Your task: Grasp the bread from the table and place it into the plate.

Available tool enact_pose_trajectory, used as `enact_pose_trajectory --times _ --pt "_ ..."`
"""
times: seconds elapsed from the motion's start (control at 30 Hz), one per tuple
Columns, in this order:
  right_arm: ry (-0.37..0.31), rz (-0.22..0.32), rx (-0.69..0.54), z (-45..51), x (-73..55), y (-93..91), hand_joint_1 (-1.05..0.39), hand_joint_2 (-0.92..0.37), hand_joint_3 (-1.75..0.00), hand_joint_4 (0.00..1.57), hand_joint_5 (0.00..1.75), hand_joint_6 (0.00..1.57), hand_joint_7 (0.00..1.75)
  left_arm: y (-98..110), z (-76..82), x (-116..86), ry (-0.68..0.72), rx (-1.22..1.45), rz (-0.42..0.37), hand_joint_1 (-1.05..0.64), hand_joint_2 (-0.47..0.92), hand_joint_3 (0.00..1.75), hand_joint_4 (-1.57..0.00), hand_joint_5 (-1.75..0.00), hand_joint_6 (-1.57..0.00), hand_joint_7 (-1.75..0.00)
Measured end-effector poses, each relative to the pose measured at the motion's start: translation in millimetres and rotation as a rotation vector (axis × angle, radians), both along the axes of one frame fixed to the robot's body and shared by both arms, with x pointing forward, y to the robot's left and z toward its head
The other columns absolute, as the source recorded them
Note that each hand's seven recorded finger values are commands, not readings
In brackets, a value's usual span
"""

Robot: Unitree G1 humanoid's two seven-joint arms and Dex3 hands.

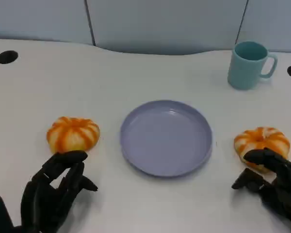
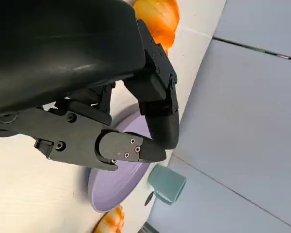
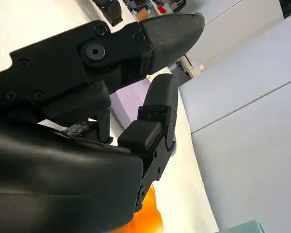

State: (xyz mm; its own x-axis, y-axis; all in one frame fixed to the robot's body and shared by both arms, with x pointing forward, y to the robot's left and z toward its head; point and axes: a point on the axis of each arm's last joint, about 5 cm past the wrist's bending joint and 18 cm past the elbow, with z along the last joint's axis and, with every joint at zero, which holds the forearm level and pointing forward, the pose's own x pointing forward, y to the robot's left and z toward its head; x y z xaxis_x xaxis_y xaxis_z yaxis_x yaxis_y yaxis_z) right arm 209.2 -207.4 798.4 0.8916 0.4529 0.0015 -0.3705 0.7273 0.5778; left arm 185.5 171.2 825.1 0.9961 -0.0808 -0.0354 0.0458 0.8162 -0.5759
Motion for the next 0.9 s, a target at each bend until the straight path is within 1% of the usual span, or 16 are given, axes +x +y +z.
enact_pose_trajectory --times 0.03,0.07,0.1,0.17,0.2,0.23,0.27,0.37,0.4,0.43,0.53,0.63,0.7,0.77,0.83,0.9 --pt "0.0 0.0 0.0 -0.1 0.0 0.1 -0.43 -0.92 -0.08 0.72 1.25 0.82 0.72 0.0 -0.1 0.0 0.001 -0.001 -0.001 -0.42 0.92 0.17 -0.63 -1.63 -0.7 -0.94" --pt "0.0 0.0 0.0 -0.1 0.1 0.1 -0.43 -0.92 -0.09 0.72 1.26 0.82 0.73 0.0 -0.2 0.0 0.003 -0.003 -0.001 -0.39 0.92 0.16 -0.62 -1.54 -0.68 -0.86" --pt "-0.002 0.0 0.0 -0.2 0.1 0.2 -0.42 -0.92 -0.09 0.72 1.26 0.82 0.73 0.1 -0.2 0.0 0.001 -0.002 -0.003 -0.38 0.92 0.16 -0.61 -1.42 -0.68 -0.73" --pt "-0.009 0.001 -0.002 -0.9 -0.3 0.2 -0.42 -0.92 -0.1 0.72 1.27 0.82 0.73 1.2 -0.5 0.0 -0.035 0.023 -0.012 -0.38 0.92 0.16 -0.61 -1.36 -0.68 -0.65" --pt "-0.013 0.001 -0.002 -1.2 -0.5 0.2 -0.43 -0.92 -0.1 0.71 1.27 0.82 0.73 2.1 -0.6 0.3 -0.054 0.038 -0.013 -0.42 0.92 0.16 -0.58 -1.26 -0.7 -0.48" --pt "-0.015 0.0 -0.003 -1.3 -0.5 0.3 -0.43 -0.92 -0.1 0.71 1.27 0.82 0.73 2.9 -0.5 0.9 -0.073 0.068 -0.014 -0.44 0.92 0.16 -0.57 -1.21 -0.72 -0.37" --pt "-0.015 -0.001 -0.005 -1.3 -0.4 0.4 -0.43 -0.92 -0.11 0.71 1.27 0.82 0.74 3.5 -0.1 1.8 -0.101 0.114 -0.012 -0.46 0.92 0.17 -0.56 -1.19 -0.73 -0.29" --pt "-0.012 -0.001 -0.012 -0.7 0.9 1.0 -0.43 -0.92 -0.11 0.7 1.28 0.82 0.74 3.1 1.3 5.4 -0.171 0.194 -0.018 -0.47 0.92 0.17 -0.55 -1.17 -0.75 -0.24" --pt "-0.012 0.0 -0.012 -0.5 1.4 1.3 -0.43 -0.92 -0.11 0.7 1.28 0.81 0.74 2.7 0.9 5.8 -0.181 0.201 -0.019 -0.52 0.92 0.12 -0.48 -1.03 -0.64 -0.14" --pt "-0.013 0.0 -0.012 -0.4 1.7 1.4 -0.43 -0.92 -0.12 0.7 1.29 0.81 0.75 2.8 1.3 6.2 -0.191 0.226 -0.027 -0.54 0.92 0.1 -0.46 -0.96 -0.59 -0.09" --pt "-0.015 0.0 -0.012 0.2 2.5 1.5 -0.42 -0.92 -0.12 0.7 1.3 0.8 0.75 7.2 8.9 10.9 -0.26 0.336 -0.074 -0.56 0.92 0.09 -0.39 -0.79 -0.53 -0.03" --pt "-0.013 0.005 -0.007 0.1 2.7 1.6 -0.43 -0.92 -0.11 0.7 1.3 0.81 0.75 12.1 21.0 17.1 -0.355 0.505 -0.076 -0.59 0.92 0.07 -0.33 -0.66 -0.46 0.0" --pt "-0.014 0.006 -0.006 0.1 2.7 1.6 -0.43 -0.92 -0.11 0.71 1.3 0.81 0.75 14.7 28.2 19.8 -0.406 0.633 -0.067 -0.6 0.92 0.06 -0.33 -0.62 -0.45 0.0" --pt "-0.014 0.005 -0.006 0.1 2.7 1.5 -0.43 -0.92 -0.11 0.71 1.3 0.82 0.75 15.9 33.2 22.1 -0.441 0.705 -0.054 -0.6 0.92 0.06 -0.33 -0.61 -0.45 0.0" --pt "-0.014 0.005 -0.006 0.1 2.7 1.5 -0.42 -0.92 -0.11 0.7 1.29 0.81 0.74 15.2 34.6 22.9 -0.453 0.726 -0.042 -0.55 0.9 0.04 -0.28 -0.58 -0.41 0.0" --pt "-0.015 0.006 -0.005 0.2 2.7 1.5 -0.42 -0.92 -0.1 0.7 1.26 0.81 0.72 14.9 38.1 23.8 -0.479 0.855 -0.042 -0.53 0.89 0.03 -0.22 -0.56 -0.36 0.0"
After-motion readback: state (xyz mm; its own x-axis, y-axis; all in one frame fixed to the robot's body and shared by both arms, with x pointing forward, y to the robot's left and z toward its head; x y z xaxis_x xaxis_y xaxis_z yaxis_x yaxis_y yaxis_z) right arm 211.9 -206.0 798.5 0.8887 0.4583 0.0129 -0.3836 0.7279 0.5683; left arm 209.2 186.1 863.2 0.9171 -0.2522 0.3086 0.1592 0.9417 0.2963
